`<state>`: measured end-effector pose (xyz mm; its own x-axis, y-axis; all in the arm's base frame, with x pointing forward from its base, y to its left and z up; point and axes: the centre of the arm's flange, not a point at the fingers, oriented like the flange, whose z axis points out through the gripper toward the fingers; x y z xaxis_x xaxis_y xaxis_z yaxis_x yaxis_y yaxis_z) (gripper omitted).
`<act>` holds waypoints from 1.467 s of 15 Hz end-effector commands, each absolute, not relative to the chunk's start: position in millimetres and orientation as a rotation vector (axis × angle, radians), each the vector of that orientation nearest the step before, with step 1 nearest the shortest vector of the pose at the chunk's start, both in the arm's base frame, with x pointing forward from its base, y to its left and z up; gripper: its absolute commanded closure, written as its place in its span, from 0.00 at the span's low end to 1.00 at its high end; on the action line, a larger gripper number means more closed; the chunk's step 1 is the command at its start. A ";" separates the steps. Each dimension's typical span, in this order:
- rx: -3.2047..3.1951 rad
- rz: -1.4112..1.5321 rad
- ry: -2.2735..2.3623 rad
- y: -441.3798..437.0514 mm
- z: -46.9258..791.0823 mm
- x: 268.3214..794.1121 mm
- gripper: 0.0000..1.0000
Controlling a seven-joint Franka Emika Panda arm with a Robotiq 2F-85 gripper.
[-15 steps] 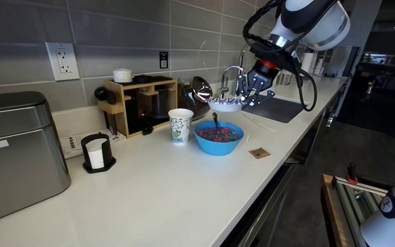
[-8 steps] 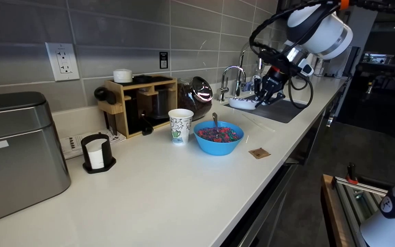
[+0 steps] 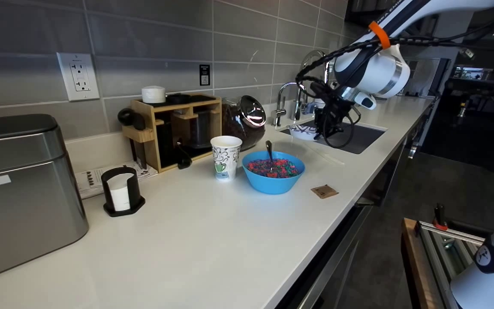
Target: Move the striped bow to the right
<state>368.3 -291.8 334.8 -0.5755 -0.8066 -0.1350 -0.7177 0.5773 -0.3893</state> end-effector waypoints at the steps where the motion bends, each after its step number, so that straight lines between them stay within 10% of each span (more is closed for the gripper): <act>1: -1.203 -0.500 2.599 -315.8 313.7 398.8 0.99; 22: -1.500 -0.689 2.458 -339.8 276.6 471.3 0.99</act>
